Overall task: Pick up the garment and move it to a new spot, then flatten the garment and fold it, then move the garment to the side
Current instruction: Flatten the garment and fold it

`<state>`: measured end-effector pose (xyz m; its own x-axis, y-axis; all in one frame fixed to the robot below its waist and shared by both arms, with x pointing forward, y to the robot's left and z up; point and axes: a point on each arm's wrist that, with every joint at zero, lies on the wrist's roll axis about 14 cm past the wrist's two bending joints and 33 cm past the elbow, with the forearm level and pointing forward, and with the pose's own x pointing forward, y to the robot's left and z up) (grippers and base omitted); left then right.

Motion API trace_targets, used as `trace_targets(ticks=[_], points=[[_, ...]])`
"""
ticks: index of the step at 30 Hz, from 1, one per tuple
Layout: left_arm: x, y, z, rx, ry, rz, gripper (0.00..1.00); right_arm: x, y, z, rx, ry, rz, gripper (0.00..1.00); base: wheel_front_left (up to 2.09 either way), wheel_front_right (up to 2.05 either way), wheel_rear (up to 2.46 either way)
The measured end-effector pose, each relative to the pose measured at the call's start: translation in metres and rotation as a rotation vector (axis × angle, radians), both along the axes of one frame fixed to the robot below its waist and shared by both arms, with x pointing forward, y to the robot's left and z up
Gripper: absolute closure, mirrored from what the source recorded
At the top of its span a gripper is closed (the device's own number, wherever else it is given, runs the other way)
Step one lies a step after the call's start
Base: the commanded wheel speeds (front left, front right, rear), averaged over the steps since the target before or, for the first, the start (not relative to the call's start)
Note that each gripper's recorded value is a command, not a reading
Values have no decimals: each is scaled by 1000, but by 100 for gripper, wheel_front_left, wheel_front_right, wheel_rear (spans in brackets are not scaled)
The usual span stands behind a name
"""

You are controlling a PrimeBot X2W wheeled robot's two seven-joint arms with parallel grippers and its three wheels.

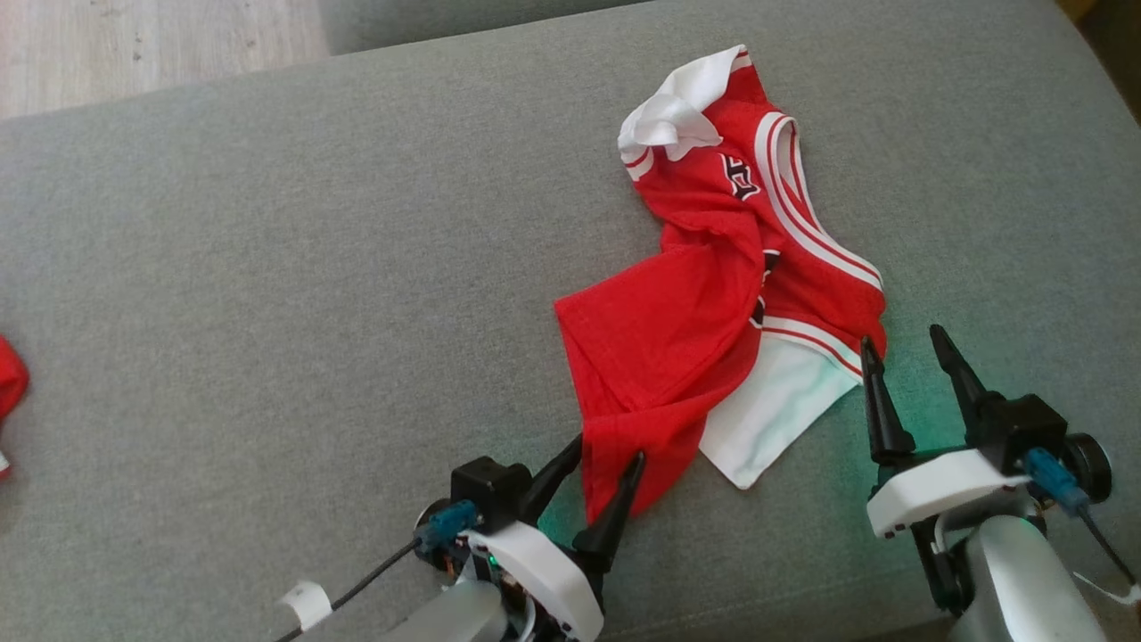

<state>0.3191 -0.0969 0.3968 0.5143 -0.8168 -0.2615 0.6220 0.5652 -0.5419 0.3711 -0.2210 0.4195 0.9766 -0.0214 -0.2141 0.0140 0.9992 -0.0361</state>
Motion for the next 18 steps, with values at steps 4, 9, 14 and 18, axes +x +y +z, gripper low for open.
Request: trace_targets(ticks=[4,9,14,18], points=[[2,-2,4,-17,-4,2,11,-1,4,-3,11,8,7,0,0,0,0],[28,0,35,-76,-103,55,100,2,9,-3,32,8,16,0,0,0,0],[64,26,71,-144,-204,198,100,7,15,-2,47,1,29,0,0,0,0],[85,68,90,-155,-277,354,100,12,21,0,64,-6,41,0,0,0,0]])
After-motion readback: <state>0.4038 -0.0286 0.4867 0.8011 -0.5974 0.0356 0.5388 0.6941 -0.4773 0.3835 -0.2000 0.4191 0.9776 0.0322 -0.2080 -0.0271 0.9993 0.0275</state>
